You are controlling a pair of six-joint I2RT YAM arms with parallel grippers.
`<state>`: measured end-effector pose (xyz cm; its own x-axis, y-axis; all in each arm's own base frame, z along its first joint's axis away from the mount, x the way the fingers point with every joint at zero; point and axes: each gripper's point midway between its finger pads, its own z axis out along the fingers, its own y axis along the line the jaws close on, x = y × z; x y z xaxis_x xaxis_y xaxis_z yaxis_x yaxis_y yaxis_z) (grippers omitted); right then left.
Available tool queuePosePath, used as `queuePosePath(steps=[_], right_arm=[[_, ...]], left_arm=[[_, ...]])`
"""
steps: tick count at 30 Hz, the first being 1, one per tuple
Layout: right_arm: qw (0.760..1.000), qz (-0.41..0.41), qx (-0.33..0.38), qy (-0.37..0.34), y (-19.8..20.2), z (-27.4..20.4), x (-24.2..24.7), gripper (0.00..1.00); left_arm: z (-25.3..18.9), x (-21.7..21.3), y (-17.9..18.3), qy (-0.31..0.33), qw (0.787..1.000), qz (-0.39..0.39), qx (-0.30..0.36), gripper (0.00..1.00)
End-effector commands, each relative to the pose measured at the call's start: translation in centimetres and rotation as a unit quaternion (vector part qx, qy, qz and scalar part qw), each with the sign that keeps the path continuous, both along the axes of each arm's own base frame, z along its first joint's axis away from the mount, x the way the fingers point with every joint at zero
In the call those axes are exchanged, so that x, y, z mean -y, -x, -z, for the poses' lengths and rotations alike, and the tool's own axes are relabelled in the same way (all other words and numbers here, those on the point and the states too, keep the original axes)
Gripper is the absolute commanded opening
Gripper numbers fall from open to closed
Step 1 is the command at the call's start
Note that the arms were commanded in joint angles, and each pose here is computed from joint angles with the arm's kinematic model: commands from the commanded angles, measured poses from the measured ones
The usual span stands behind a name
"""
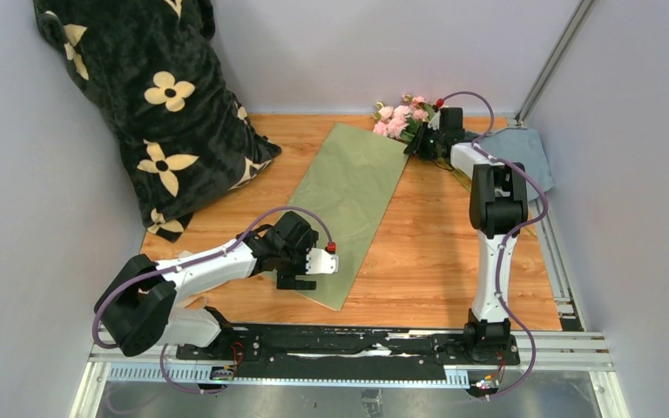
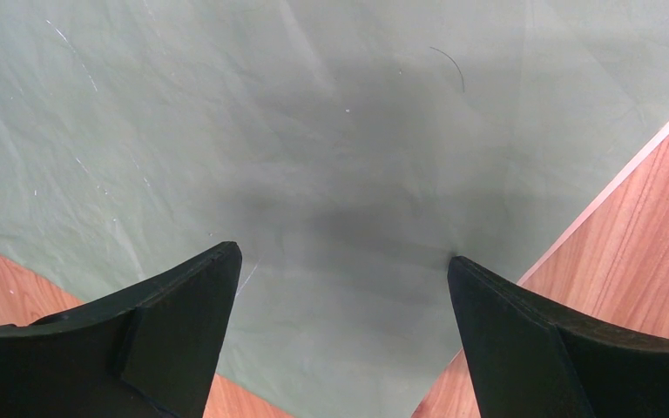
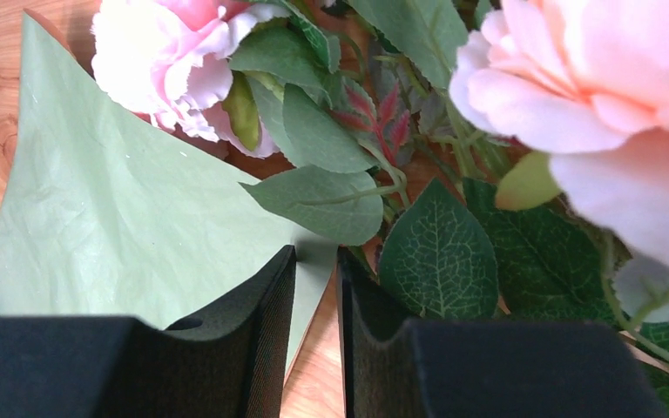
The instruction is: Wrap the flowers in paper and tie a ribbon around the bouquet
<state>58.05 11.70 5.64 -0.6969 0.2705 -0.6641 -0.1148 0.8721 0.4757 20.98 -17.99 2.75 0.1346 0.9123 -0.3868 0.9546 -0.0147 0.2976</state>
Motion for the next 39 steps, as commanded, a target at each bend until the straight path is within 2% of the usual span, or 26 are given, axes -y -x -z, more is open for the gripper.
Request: queuePosePath(steps=[1,9,14,19,27,34,39], right_arm=[[0.999,-0.023,0.046,0.003,-0.7,-3.1,-1.0,0.27],[0.995,-0.065,0.068,-0.013,-0.5,-3.6,-3.0,0.27],[0.991,-0.091,0.093,0.001,0.0,-4.8,-4.4,0.33],[0.986,-0.125,0.113,-0.015,0.9,-5.6,-6.2,0.37],[0.987,-0.130,0.095,-0.021,1.5,-4.1,-6.9,0.39],[0.984,-0.161,0.075,-0.012,4.9,-3.0,-8.6,0.49],[0.982,-0.177,0.065,-0.014,6.7,-2.5,-9.5,0.50]], left_arm=[[0.4,0.1,-0.2,-0.008,1.000,0.001,0.001,1.00],[0.6,0.0,-0.1,-0.010,1.000,0.001,0.001,1.00],[0.8,-0.1,-0.1,-0.011,1.000,0.002,0.001,1.00],[0.8,-0.1,0.0,-0.011,1.000,0.003,0.001,1.00],[0.7,-0.2,0.0,-0.012,1.000,0.001,0.002,1.00],[0.7,-0.1,0.0,-0.008,1.000,0.002,0.003,1.00],[0.7,0.0,0.0,-0.006,1.000,0.002,0.003,1.00]])
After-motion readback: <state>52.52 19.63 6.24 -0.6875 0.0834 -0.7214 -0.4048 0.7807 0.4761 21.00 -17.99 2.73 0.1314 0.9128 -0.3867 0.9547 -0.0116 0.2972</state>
